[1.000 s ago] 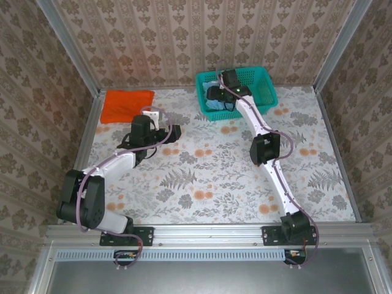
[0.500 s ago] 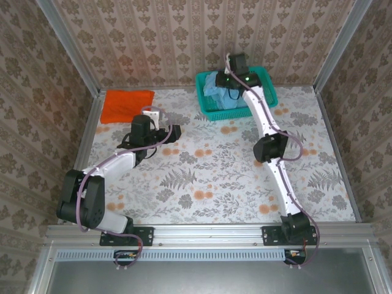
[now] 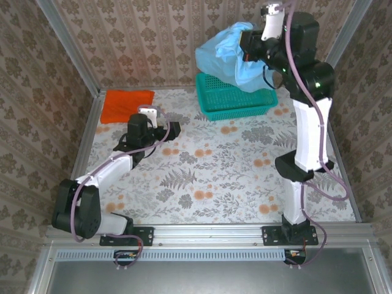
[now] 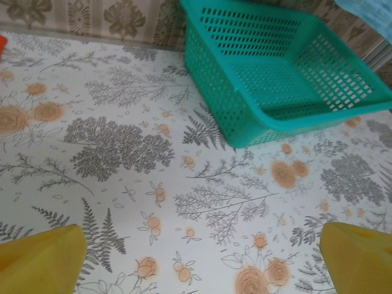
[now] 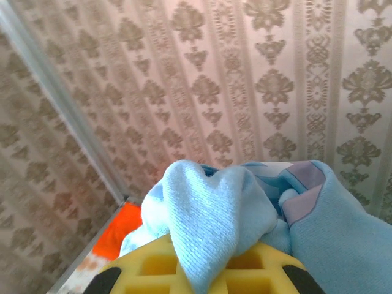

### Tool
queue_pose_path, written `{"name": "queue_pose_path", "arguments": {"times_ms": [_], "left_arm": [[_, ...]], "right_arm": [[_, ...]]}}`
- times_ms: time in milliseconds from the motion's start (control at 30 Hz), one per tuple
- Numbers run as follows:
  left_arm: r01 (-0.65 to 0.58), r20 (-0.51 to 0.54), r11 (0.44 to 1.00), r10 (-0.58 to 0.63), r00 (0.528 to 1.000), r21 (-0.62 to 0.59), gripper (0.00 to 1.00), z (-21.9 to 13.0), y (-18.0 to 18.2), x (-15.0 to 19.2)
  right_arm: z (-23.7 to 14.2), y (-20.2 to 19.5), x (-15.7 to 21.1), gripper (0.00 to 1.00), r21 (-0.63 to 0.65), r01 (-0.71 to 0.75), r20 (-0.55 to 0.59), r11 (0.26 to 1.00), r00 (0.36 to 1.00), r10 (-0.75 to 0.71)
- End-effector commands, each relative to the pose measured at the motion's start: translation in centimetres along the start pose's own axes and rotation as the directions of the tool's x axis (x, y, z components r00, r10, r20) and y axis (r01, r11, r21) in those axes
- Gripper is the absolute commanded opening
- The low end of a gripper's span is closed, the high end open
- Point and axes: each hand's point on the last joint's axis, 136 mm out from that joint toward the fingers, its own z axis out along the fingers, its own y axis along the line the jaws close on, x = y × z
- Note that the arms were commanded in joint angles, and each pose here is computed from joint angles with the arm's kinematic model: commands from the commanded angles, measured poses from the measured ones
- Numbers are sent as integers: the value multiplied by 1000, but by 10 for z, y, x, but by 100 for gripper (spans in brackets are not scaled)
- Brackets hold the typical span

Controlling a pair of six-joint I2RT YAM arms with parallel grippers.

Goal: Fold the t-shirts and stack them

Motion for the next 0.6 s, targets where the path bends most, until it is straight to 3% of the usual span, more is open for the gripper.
{"name": "queue_pose_path", "arguments": {"times_ms": [0,167,333,400,467,533,567], "left_arm": [[9,24,1000,-9,1000,19,99,-13,-18,-13],[34,55,999,-34,998,-5,99,-34,-30,-20],[86,60,994,-82,995,-74,100,-60,-31,-6],[103,50,986,-97,994,-130,100,-67,-19,4],[101,30,980,-97,995,-172,100,-72,-10,14],[96,9,968,-96,995,-233,100,-79,1,22],[94,8,962,-95,995,-256,100,-81,6,25]], "right_arm": [[-16,17,54,0,19,76,-204,997,976,-71],[0,49,115,0,8,158,-394,987,908,-142],[65,64,206,3,-27,176,-598,984,786,-157],[84,73,242,35,-78,144,-667,987,728,-159],[92,73,263,52,-81,150,-706,985,689,-163],[93,64,272,99,-59,188,-728,980,664,-171],[91,61,271,100,-51,200,-733,978,658,-172]]}}
